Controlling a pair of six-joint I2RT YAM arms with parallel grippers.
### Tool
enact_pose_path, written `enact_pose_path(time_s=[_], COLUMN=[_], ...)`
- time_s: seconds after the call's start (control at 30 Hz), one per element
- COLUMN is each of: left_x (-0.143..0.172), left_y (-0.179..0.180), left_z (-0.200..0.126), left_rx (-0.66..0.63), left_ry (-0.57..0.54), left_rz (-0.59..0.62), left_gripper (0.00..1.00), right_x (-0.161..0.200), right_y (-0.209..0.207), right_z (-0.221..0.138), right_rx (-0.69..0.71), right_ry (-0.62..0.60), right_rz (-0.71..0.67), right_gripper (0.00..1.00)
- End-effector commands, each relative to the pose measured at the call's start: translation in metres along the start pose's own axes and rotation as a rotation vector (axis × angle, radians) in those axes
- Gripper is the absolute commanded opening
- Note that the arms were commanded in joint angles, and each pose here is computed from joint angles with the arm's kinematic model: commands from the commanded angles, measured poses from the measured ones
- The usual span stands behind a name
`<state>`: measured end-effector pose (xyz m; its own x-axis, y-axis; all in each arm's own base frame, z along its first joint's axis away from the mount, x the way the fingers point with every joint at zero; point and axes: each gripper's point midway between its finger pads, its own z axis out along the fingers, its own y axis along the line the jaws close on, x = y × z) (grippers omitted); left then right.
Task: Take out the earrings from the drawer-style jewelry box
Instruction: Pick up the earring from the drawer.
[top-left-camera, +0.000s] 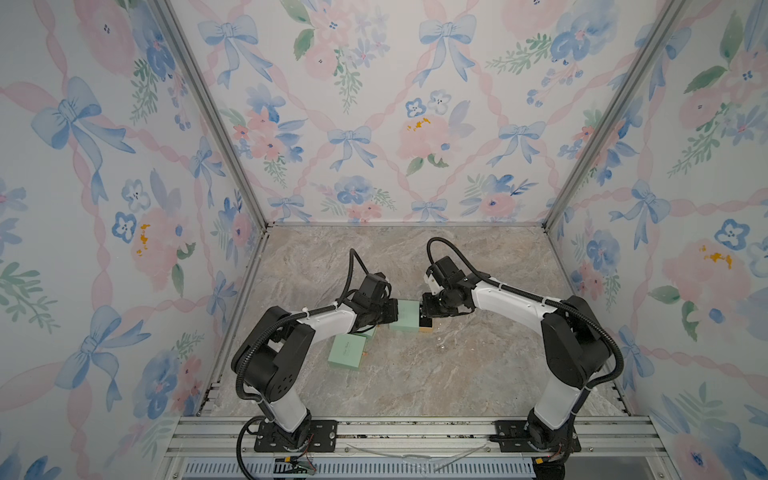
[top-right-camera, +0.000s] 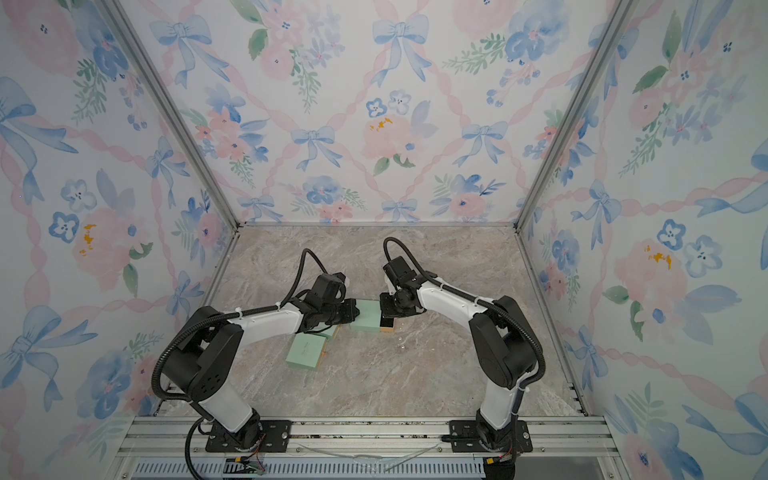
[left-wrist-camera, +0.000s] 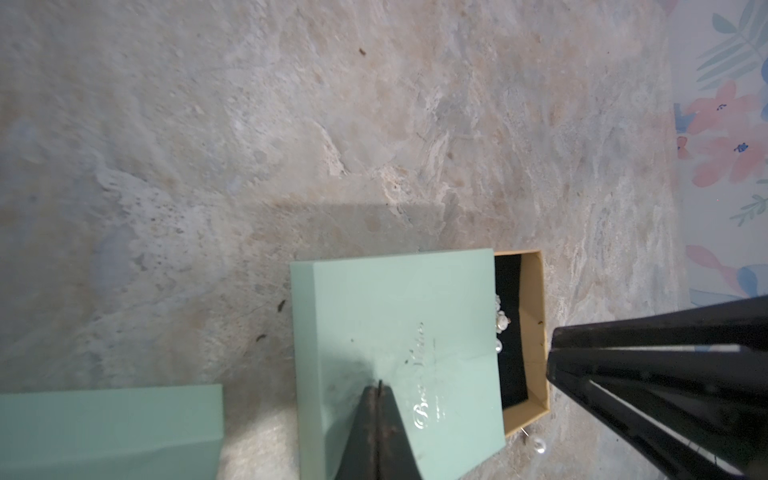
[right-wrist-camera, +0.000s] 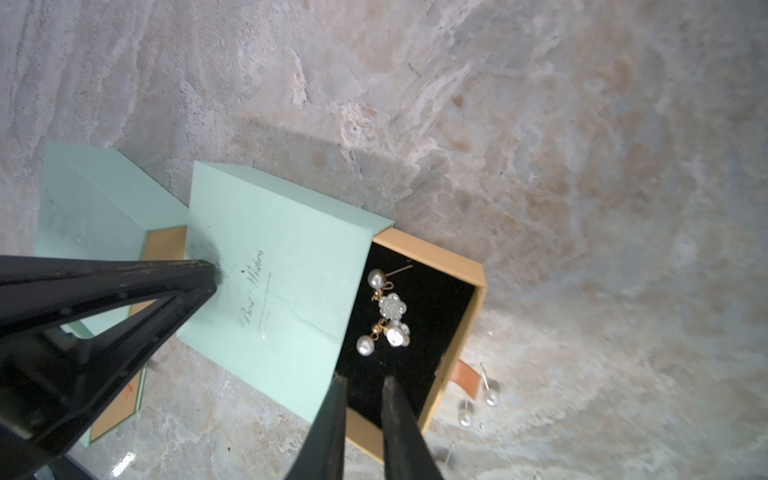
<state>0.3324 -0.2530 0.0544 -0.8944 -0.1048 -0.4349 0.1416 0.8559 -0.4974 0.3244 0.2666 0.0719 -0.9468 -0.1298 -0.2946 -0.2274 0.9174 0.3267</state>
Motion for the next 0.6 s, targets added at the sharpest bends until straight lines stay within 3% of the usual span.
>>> enact_pose_path(time_s=[0.0, 0.57], left_x=[0.022, 0.024], left_y=[0.022, 0.023], left_z=[0.003, 0.004], left_rx=[-0.084, -0.086], left_ry=[0.079, 0.084], left_rz=[0.0, 0.004], left_gripper=[0.0, 0.0], right_x=[0.004, 0.009], right_y=[0.0, 0.001], right_z=[0.005, 0.019], right_rx=[-0.008, 0.004], right_ry=[0.016, 0.056], right_rz=[0.013, 0.003], right_gripper=[0.2, 0.18])
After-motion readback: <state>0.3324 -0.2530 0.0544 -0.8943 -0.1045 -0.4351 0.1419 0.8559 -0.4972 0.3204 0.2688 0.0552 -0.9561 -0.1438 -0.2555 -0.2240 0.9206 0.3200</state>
